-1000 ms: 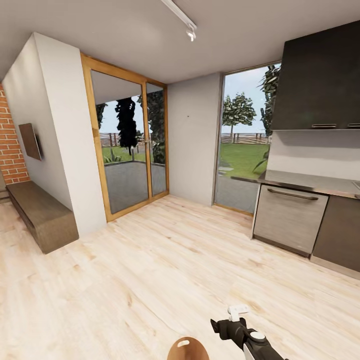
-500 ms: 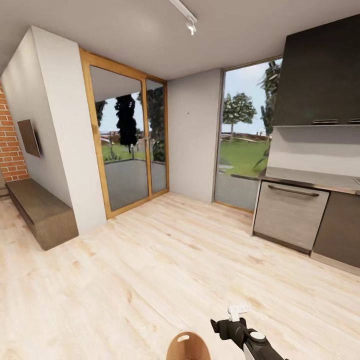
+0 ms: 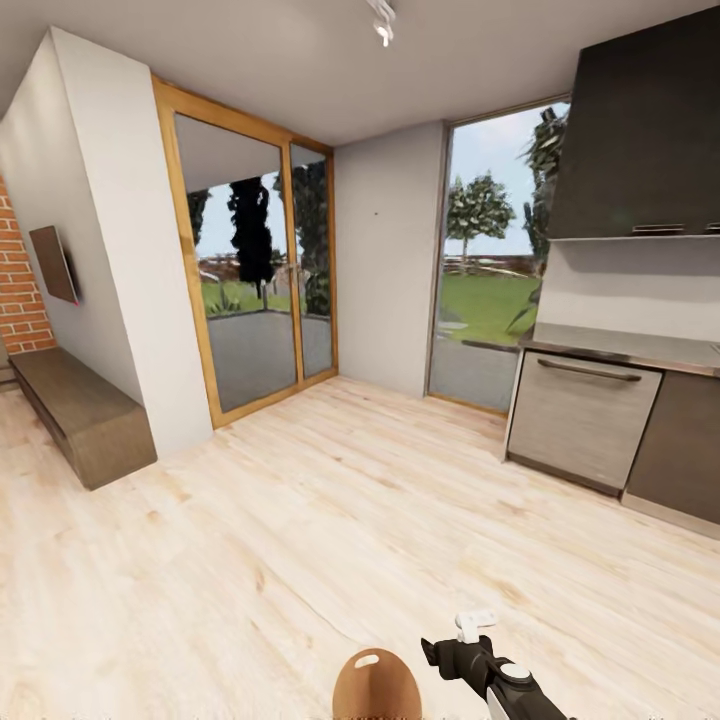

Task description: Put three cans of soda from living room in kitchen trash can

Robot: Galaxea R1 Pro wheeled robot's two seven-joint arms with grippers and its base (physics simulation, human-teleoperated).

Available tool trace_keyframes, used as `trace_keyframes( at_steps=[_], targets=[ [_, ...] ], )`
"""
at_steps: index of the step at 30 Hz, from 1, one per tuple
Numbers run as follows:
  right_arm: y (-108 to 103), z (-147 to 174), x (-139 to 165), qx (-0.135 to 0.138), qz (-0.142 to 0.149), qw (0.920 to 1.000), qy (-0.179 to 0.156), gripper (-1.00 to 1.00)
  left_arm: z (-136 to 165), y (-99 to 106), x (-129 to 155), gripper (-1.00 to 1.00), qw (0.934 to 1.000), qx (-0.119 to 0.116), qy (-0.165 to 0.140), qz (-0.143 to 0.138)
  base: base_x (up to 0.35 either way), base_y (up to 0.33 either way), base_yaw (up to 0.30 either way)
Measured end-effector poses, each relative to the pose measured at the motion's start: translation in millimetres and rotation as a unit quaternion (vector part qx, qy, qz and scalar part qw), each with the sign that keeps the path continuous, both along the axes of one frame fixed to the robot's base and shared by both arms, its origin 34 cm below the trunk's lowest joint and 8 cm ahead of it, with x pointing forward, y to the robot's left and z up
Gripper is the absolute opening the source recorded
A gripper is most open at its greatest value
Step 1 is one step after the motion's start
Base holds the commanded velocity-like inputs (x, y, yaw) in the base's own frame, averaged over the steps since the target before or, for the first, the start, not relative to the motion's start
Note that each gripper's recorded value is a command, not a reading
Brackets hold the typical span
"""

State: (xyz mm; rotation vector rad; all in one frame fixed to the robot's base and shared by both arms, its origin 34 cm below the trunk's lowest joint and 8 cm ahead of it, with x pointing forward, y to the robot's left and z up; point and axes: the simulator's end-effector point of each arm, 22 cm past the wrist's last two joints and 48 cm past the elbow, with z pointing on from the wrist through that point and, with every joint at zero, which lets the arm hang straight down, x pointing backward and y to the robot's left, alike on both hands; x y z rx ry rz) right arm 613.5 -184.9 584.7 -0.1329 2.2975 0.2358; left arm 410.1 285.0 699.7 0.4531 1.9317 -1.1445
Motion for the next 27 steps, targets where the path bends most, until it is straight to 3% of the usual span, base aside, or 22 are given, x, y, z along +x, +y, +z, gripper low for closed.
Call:
trace_keyframes(
  at_steps=[21, 27],
  targets=[
    [0, -56, -11, 0.0, 0.0, 0.9999, 0.016, 1.0, -49, 0, -7, 1.0, 0.9999, 0.0, 0.016, -0.001, 0.0, 0.0, 0.074],
    [0, -60, -13, 0.0, 0.0, 0.9998, 0.021, 1.0, -52, 0, -8, 1.0, 0.9998, 0.0, 0.021, 0.0, 0.0, 0.0, 0.103]
  ],
)
